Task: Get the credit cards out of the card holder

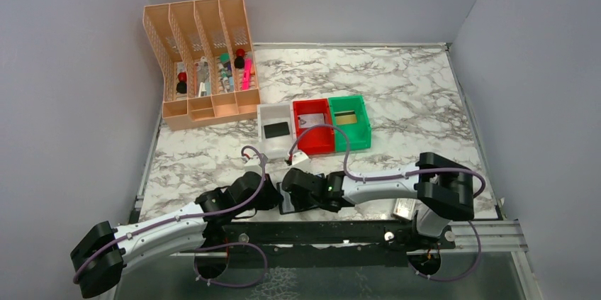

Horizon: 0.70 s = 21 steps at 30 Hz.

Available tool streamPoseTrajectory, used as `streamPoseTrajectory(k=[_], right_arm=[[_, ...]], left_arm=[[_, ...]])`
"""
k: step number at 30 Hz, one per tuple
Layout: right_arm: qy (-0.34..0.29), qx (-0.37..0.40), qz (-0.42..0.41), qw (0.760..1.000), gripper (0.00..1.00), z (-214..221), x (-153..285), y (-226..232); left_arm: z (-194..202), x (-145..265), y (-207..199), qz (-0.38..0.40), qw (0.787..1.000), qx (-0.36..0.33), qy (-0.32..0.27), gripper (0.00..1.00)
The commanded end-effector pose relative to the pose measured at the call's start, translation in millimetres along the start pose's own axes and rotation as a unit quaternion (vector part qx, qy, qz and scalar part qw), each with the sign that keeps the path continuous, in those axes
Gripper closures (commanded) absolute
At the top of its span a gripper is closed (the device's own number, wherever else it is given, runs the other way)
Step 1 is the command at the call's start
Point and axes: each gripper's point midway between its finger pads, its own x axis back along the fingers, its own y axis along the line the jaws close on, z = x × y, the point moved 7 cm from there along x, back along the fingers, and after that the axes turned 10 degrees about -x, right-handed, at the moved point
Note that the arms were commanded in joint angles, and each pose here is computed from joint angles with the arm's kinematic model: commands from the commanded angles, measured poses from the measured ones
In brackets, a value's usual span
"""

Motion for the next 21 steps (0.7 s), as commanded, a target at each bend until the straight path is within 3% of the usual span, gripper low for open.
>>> streamPoseTrajectory(k=[1, 11, 14, 21], right_arm=[[-0.015, -0.023, -0.054, 0.998, 0.59, -7.8, 12.5, 10.9], [-0.037, -0.102, -0.035, 0.994, 0.77, -16.5, 18.7, -19.7], [-0.045, -0.13, -0.022, 0.99, 0.67, -16.3, 22.1, -30.8], [-0.073, -0.17, 0.025, 0.982, 0.57, -14.8, 30.0, -62.9]], left_arm=[[-3.0, 0.5, -1.4, 0.0, 1.0, 0.0, -0.011, 0.87], [-2.5, 1.2, -2.9, 0.007, 1.0, -0.003, -0.007, 0.87], [-2.7, 1.1, -2.9, 0.007, 1.0, -0.004, -0.006, 0.87], [-2.5, 0.9, -3.3, 0.007, 1.0, -0.006, -0.003, 0.87]])
